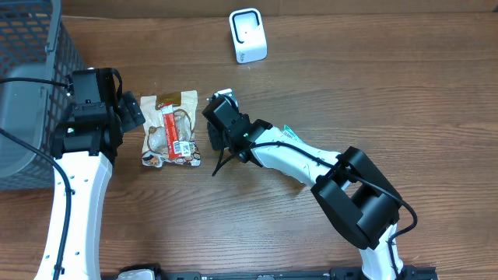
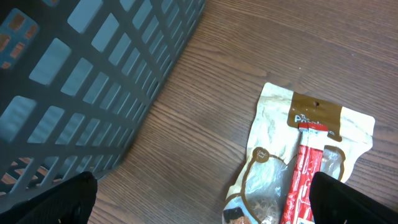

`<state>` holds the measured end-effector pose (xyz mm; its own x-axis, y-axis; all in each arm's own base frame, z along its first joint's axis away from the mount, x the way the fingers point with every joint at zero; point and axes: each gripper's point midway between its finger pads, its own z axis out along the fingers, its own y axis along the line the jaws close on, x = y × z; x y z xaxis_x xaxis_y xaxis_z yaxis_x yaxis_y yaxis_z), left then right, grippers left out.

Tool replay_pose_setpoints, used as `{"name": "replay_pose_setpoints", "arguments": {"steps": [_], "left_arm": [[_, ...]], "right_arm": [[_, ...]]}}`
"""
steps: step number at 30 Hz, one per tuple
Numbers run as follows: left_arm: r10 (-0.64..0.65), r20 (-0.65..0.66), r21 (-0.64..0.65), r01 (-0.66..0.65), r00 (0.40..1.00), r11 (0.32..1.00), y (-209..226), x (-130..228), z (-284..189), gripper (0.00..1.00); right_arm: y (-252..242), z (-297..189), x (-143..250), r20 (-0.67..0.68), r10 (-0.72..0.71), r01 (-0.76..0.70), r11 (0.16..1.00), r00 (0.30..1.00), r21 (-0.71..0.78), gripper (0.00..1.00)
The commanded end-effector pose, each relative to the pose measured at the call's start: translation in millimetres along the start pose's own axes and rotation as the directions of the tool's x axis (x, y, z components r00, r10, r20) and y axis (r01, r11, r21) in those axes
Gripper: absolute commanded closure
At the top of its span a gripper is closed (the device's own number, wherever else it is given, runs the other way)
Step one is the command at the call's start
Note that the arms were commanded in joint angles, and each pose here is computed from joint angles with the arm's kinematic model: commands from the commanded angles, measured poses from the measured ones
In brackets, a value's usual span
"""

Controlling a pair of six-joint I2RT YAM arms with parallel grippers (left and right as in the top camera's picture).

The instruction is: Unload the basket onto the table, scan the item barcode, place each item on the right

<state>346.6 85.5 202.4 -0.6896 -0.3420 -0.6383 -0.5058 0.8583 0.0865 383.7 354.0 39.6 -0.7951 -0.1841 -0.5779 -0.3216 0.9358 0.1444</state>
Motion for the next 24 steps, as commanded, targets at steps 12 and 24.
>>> {"name": "replay_pose_setpoints", "arguments": {"steps": [12, 24], "left_arm": [[0.001, 0.013, -0.011, -0.001, 1.000, 1.000, 1, -5, -2, 0.00], [0.001, 0.013, -0.011, -0.001, 1.000, 1.000, 1, -5, -2, 0.00]], "right_arm": [[-31, -123, -77, 0.195, 0.073, -0.078, 0.997, 0.978, 0.016, 0.36], [-148, -158, 8, -0.233, 0.320, -0.283, 0.943, 0.919, 0.177, 0.23]]}}
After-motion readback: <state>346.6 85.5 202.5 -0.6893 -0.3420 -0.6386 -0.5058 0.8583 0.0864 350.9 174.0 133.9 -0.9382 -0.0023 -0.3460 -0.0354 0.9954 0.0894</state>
